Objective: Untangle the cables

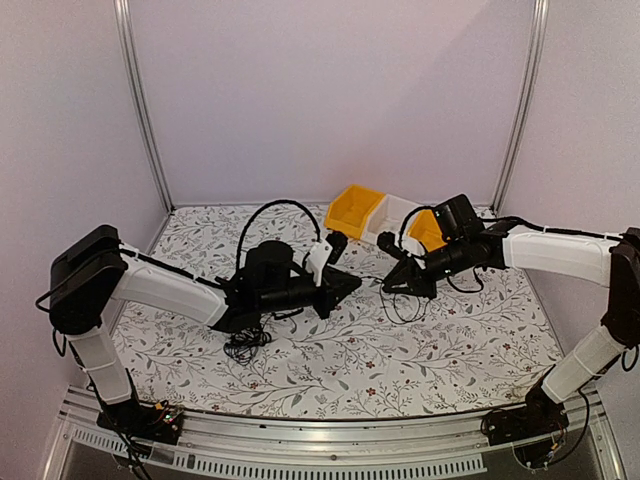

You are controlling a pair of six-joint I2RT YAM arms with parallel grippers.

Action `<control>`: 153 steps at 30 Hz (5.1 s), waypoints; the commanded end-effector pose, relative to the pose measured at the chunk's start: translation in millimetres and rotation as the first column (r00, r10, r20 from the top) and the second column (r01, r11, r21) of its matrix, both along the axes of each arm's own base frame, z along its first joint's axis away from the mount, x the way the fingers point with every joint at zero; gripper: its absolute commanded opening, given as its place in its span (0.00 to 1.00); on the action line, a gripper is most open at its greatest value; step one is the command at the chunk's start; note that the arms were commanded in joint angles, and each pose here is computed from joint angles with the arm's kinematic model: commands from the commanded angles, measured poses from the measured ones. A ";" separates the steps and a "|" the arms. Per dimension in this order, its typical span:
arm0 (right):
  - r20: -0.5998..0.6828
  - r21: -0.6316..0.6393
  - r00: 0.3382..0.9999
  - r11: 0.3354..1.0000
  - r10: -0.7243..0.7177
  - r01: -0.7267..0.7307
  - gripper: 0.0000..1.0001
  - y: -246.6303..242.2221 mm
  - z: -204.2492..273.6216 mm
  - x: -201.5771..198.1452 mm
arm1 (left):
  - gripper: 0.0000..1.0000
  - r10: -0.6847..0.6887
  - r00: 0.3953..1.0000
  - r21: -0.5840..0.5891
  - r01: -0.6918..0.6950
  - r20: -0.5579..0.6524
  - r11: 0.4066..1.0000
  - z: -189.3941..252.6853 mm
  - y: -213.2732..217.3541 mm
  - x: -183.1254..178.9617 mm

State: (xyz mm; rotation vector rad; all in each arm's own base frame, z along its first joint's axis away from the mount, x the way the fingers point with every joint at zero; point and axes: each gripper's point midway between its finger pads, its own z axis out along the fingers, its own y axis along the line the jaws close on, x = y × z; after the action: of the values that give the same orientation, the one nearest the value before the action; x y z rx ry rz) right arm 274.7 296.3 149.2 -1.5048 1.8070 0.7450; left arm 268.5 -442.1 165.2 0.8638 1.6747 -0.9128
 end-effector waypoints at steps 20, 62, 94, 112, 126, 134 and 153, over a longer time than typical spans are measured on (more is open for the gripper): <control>0.032 -0.001 0.999 1.000 0.001 -0.001 0.10 3.2 3.9 1.4 | 0.00 -0.105 0.993 0.043 0.107 -0.058 0.993 -14.9 -17.1 -6.0; 0.082 0.007 0.996 0.999 -0.033 0.033 0.11 -0.1 16.6 6.7 | 0.00 -0.055 0.990 0.049 0.062 -0.131 0.997 -29.1 -16.7 4.4; 0.048 0.058 0.986 0.986 -0.162 0.159 0.00 3.9 22.4 25.8 | 0.05 0.425 0.894 -0.238 -0.447 -0.139 0.863 7.8 -26.7 13.6; 0.048 0.065 0.986 0.986 -0.158 0.155 0.00 3.5 23.9 24.0 | 0.12 0.276 0.943 -0.310 -0.323 -0.188 0.894 4.7 -42.4 24.3; 0.035 0.072 0.990 0.989 -0.134 0.131 0.00 5.2 23.9 19.1 | 0.09 0.311 0.931 -0.297 -0.357 -0.191 0.886 2.1 -45.2 33.5; 0.028 0.070 0.993 0.991 -0.112 0.110 0.00 6.3 22.7 15.8 | 0.01 0.351 0.920 -0.304 -0.389 -0.173 0.870 7.5 -44.1 43.3; 0.012 0.063 0.997 0.995 -0.078 0.077 0.00 7.0 20.3 9.3 | 0.01 0.426 0.893 -0.377 -0.449 -0.149 0.810 14.6 -28.5 84.4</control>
State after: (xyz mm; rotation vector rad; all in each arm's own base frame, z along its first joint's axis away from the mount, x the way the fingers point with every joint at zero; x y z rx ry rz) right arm 305.6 294.4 167.1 -1.3216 1.8397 0.6485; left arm 321.2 -488.8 159.3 0.2567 1.6434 -0.9304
